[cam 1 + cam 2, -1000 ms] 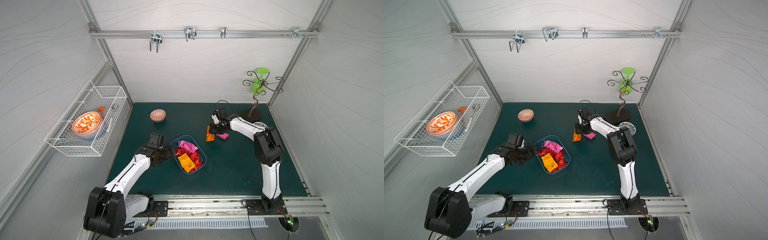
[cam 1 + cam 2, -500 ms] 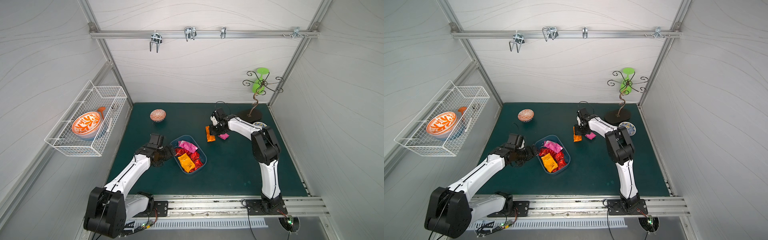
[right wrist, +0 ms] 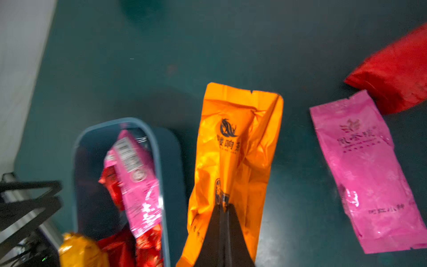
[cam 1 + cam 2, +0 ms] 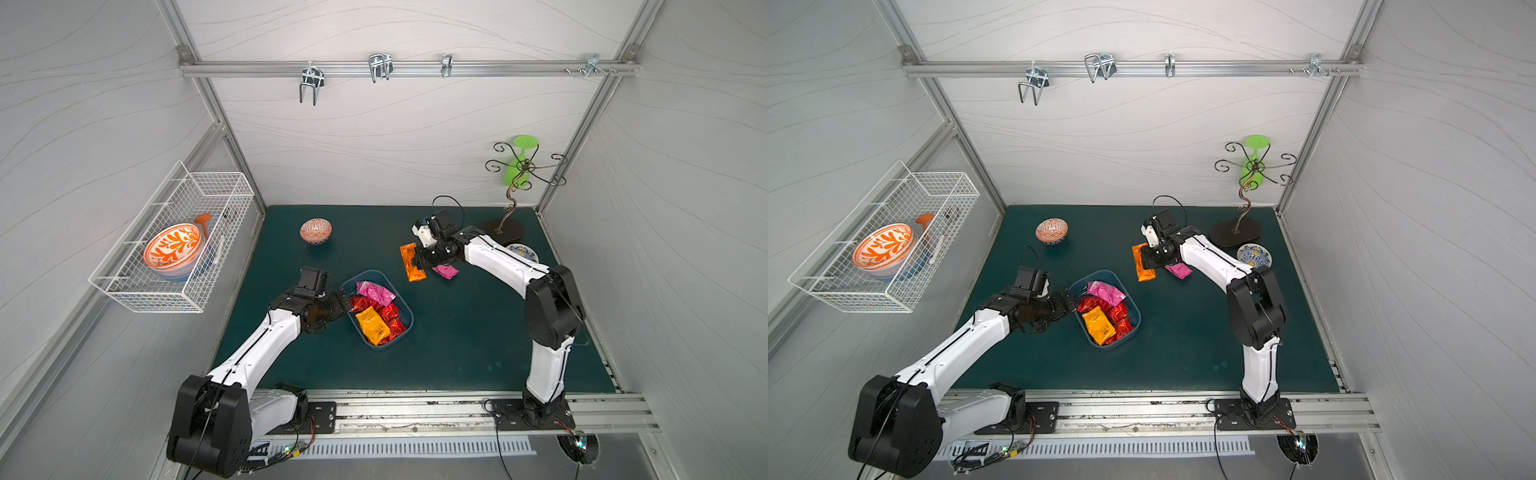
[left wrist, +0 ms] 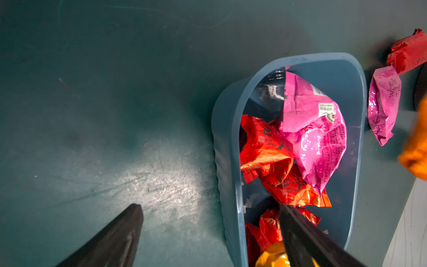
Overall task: Put the tea bags into the storage box
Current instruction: Pick up the tea bag from the center of the board, then place the tea bag in the storage box.
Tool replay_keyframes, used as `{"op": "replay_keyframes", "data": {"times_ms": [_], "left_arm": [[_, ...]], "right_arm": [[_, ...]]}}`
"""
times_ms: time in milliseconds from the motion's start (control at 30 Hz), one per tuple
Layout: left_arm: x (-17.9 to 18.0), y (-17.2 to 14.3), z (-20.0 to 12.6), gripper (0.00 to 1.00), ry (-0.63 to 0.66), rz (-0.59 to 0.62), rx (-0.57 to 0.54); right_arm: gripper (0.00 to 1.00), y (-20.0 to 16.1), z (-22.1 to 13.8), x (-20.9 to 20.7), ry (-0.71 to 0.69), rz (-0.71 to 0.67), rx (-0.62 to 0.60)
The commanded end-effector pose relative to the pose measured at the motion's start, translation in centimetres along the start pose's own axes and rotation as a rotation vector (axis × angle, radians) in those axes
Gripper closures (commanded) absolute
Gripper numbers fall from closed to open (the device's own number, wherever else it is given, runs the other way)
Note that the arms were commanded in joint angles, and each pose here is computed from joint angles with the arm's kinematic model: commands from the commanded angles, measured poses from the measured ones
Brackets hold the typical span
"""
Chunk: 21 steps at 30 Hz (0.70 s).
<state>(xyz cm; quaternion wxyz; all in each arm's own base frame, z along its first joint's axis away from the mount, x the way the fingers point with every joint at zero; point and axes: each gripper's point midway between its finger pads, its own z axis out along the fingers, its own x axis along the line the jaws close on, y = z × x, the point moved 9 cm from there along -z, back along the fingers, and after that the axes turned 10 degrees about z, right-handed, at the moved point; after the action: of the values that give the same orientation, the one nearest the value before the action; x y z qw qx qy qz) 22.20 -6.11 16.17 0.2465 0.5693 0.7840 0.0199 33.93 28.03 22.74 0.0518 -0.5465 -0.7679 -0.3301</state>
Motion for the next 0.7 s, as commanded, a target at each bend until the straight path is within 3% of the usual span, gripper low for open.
{"op": "replay_keyframes", "data": {"times_ms": [0,300,667], "left_arm": [[-0.9,0.9,-0.4,0.03,-0.039,0.003,-0.04],[-0.6,0.6,-0.9,0.04,-0.034,-0.008,-0.054],[-0.7,0.7,-1.5,0.03,-0.032,-0.014,-0.072]], "right_arm": [[1.0,-2.2,-1.7,3.2,0.096,-0.093,0.05],[1.0,-7.7,-2.3,7.9,0.221,-0.281,0.134],[1.0,-11.1,1.7,7.6,0.235,-0.22,0.263]]}}
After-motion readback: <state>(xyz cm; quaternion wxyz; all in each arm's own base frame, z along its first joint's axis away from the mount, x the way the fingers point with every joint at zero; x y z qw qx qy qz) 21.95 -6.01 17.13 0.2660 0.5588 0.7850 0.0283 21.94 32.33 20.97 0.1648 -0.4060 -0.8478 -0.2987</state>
